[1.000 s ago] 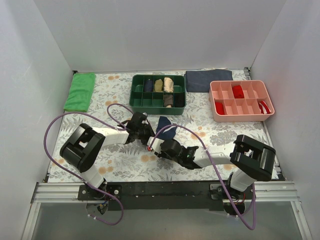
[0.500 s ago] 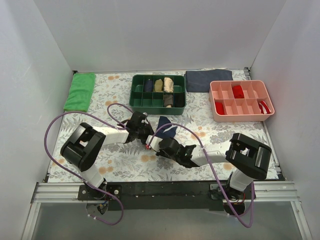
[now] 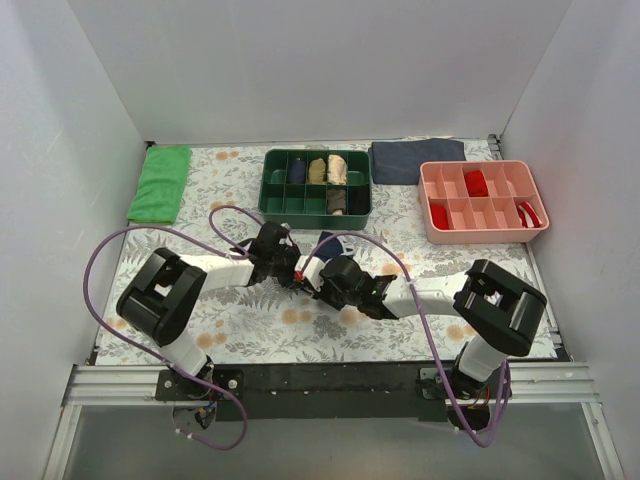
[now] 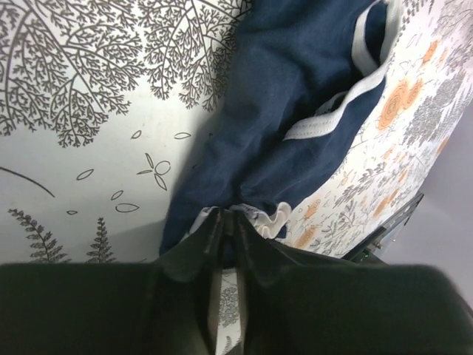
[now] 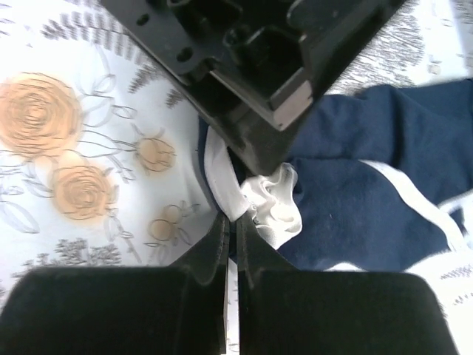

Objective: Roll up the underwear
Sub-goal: Roll the underwear to the center of the board.

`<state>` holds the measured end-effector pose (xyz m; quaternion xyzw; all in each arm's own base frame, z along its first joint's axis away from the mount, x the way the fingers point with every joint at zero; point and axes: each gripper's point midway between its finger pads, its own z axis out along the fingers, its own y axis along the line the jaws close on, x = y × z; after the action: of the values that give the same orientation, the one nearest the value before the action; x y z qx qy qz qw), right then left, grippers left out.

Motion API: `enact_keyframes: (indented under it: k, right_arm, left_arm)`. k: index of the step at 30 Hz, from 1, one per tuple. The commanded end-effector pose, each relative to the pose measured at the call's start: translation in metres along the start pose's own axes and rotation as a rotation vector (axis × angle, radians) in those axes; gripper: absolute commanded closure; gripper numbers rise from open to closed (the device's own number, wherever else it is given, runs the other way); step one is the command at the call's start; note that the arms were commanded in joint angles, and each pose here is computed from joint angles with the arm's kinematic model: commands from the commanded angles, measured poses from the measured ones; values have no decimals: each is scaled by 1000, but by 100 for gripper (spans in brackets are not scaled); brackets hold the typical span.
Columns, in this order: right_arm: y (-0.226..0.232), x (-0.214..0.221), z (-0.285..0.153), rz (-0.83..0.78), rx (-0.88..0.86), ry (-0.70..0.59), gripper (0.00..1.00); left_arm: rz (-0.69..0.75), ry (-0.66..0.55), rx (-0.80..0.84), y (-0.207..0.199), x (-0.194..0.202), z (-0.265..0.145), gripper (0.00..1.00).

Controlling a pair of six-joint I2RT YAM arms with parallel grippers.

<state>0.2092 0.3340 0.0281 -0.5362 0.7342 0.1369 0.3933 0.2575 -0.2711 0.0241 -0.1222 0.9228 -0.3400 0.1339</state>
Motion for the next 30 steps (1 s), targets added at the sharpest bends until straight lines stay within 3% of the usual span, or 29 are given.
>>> enact_keyframes:
  k: [1, 2, 3, 5, 8, 14, 19, 30]
  right_arm:
    - [40, 3, -4, 88, -216, 32, 99]
    - [46, 0, -6, 101, -247, 26, 99]
    - [47, -3, -8, 126, -258, 16, 99]
    - [54, -7, -12, 153, -297, 7, 99]
    - [58, -11, -16, 209, -332, 15, 99]
    - [68, -28, -26, 372, -421, -24, 99]
    - [74, -45, -29, 473, -478, -34, 99]
    - [81, -41, -28, 717, -543, 12, 99]
  left_arm:
    - [10, -58, -56, 10, -7, -13, 84]
    - [10, -71, -54, 8, -10, -15, 81]
    - [11, -76, -52, 6, -11, -17, 68]
    - [19, -110, -44, 0, -18, -24, 67]
    - [26, -174, -40, -7, -28, -37, 48]
    - [20, -310, -82, -10, -48, -69, 38]
    - [29, -393, -84, -13, -53, -103, 36]
    - [44, -432, -111, 4, -39, -131, 40]
